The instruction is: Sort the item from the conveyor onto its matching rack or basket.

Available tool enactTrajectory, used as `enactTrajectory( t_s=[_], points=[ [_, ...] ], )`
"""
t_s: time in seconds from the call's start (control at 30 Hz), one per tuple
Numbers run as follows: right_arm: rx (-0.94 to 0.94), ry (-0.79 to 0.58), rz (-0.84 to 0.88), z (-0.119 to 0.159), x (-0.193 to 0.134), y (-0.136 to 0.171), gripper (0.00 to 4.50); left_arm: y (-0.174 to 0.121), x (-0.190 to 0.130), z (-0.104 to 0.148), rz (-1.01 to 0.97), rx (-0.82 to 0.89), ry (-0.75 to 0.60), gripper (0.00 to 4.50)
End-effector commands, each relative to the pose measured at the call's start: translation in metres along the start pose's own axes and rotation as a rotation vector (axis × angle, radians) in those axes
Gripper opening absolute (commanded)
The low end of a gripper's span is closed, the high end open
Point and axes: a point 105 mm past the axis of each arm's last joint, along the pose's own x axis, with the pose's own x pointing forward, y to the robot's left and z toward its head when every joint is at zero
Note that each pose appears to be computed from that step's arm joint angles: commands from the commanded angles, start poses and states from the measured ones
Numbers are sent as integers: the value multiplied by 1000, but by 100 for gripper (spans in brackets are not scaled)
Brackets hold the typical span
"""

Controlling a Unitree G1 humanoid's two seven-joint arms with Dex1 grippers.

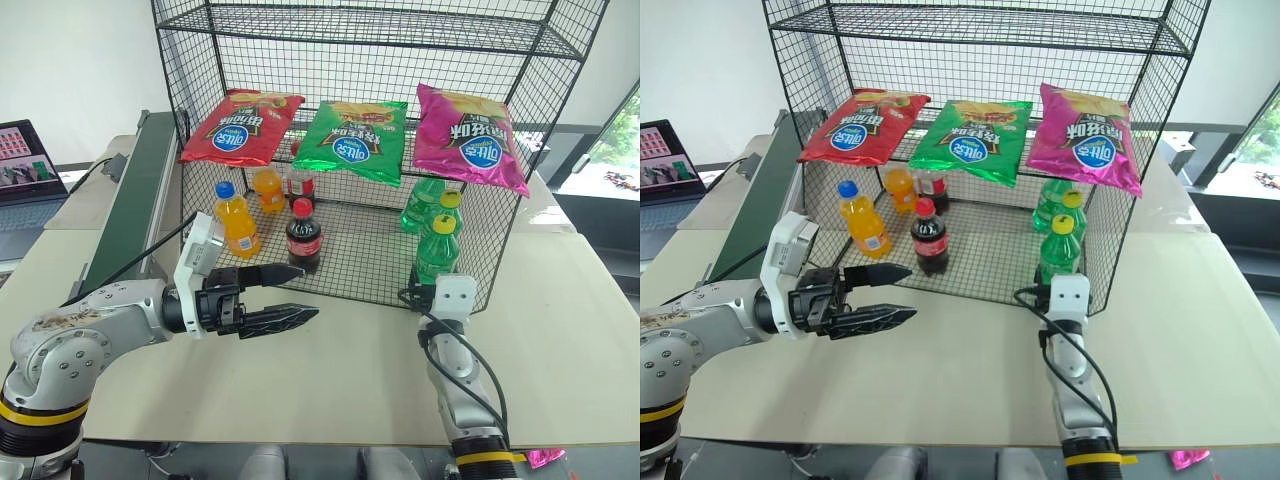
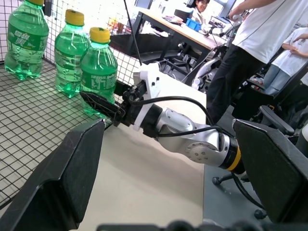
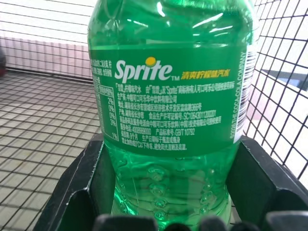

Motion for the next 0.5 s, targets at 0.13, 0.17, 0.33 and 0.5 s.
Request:
enactTrajectory(
  t_s=[0.13,0.17,0.33,0.5],
  points=[
    [54,-79,-17,17,8,0,448,-5,-2,5,3,46,-16,450],
    [53,-80,-17,17,7,0,448,-5,-2,5,5,47,-17,450],
    [57,-85,-9,21,4,-3,448,-5,-3,4,11,47,-18,450],
    [56,-79,34,26,-6,-2,448,-5,-3,3,19,41,-20,450]
  ],
)
